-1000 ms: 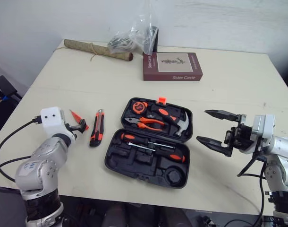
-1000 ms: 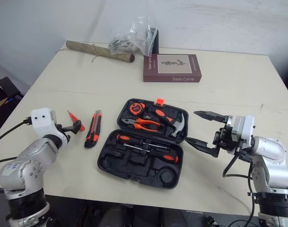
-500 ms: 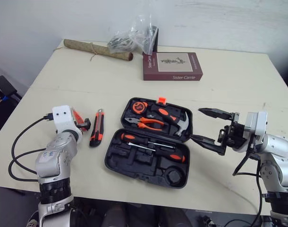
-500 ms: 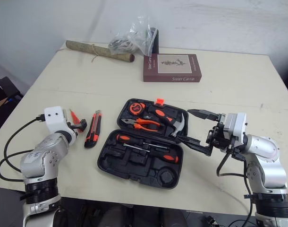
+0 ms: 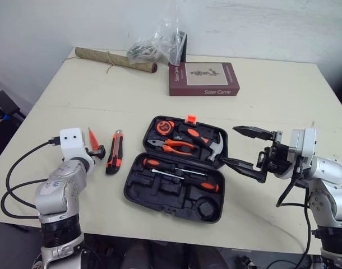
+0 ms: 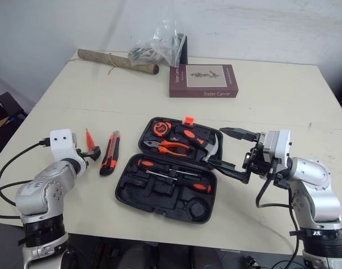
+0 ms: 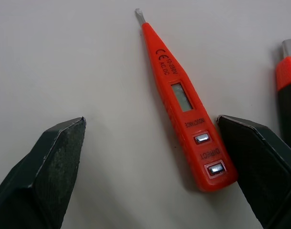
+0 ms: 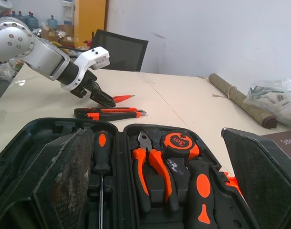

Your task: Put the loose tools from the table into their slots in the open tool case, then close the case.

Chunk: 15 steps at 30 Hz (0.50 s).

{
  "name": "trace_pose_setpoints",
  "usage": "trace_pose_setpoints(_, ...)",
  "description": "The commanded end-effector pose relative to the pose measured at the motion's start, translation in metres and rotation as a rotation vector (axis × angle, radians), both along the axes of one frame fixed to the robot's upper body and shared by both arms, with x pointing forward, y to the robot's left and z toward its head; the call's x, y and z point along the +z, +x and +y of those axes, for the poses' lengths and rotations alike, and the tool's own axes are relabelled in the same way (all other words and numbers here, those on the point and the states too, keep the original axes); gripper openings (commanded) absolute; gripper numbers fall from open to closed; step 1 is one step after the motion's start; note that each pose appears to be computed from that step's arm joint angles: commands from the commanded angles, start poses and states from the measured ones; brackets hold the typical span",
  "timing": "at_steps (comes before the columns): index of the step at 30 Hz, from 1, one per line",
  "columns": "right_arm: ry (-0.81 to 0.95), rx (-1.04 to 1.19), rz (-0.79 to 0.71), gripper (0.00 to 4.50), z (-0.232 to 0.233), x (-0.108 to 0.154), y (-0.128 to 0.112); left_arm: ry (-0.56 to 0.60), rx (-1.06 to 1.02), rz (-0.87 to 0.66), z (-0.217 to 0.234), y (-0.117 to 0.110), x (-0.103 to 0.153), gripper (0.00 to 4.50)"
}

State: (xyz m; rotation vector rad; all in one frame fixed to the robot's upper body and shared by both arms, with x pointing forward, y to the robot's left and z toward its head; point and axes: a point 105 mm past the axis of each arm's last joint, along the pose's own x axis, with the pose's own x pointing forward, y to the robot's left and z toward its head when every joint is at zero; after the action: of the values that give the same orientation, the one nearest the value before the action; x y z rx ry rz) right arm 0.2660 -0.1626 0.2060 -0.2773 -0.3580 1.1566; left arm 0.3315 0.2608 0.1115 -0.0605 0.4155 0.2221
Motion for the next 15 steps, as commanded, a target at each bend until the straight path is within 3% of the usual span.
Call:
trace_pose_setpoints(1,0.011,0.020,-0.044,4.49,0.005,0.010,-0.003,-0.014,-0.001,0.099,0.006,-0.001,-0.023,4.23)
trace_pose_setpoints(4,0.018,0.016,-0.047,4.50,0.007,0.010,-0.004,-0.042,0.014,0.129,0.010,0.002,-0.032,3.20)
trace_pose_setpoints(10,0.022,0.011,-0.048,4.50,0.010,0.008,-0.006,-0.045,0.016,0.183,0.018,-0.002,-0.036,0.47)
trace_pose_setpoints(15,0.016,0.003,-0.050,4.50,0.009,0.008,-0.006,0.010,0.041,0.094,0.036,-0.005,-0.013,0.36)
